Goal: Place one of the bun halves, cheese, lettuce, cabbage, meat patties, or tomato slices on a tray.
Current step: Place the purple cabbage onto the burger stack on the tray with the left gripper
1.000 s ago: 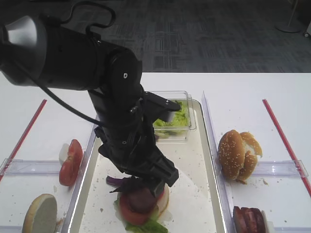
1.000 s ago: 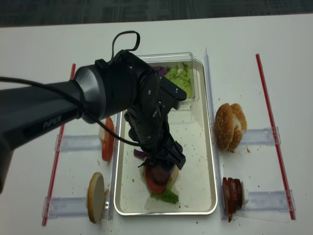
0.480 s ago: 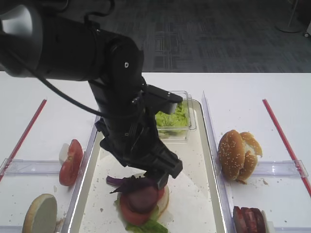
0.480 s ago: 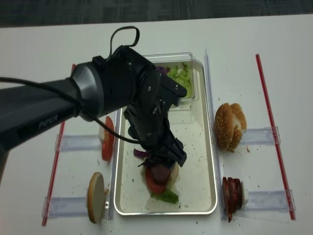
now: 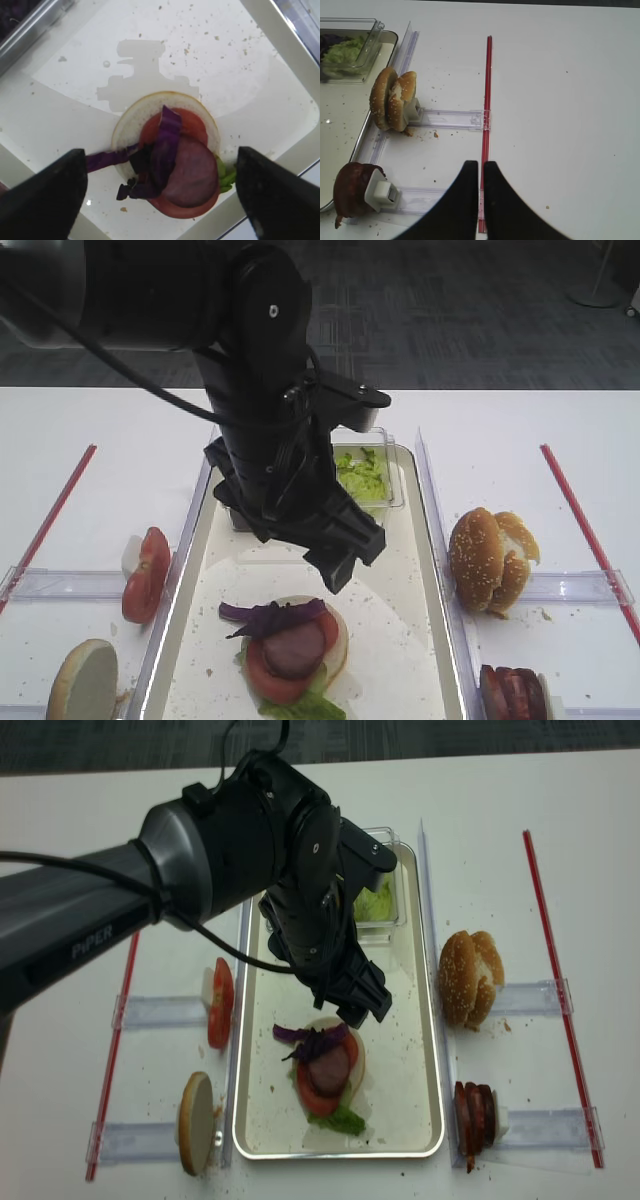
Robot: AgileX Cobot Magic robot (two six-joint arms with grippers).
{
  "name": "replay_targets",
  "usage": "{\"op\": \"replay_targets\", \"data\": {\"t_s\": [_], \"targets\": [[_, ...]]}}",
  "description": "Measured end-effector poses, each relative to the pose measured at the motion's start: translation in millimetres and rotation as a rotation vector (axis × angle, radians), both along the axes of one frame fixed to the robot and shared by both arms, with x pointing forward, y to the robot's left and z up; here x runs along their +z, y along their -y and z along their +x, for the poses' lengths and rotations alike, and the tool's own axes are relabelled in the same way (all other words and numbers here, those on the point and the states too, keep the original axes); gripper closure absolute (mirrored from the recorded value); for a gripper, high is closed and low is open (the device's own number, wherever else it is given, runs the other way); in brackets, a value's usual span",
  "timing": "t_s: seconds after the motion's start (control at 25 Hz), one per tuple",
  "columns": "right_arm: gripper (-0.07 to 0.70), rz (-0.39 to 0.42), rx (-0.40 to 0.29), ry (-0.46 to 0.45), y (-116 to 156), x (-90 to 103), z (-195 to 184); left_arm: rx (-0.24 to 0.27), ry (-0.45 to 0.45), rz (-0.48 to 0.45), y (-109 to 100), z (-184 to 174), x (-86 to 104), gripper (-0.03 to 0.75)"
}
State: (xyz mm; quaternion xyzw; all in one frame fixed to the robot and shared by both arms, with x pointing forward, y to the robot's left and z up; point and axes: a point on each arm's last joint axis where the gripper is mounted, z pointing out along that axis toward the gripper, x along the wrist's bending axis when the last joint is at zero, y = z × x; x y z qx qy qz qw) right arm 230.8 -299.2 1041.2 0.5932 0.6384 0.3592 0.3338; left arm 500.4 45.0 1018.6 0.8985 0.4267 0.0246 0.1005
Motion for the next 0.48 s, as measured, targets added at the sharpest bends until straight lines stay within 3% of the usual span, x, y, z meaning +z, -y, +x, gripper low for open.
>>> {"op": "replay_targets", "data": {"t_s": [0.48], "targets": [[-0.048, 0.000, 0.000, 0.000, 0.0, 0.0, 0.0, 0.001, -0.006, 0.007, -0.7, -0.5, -0.2, 0.158]]}}
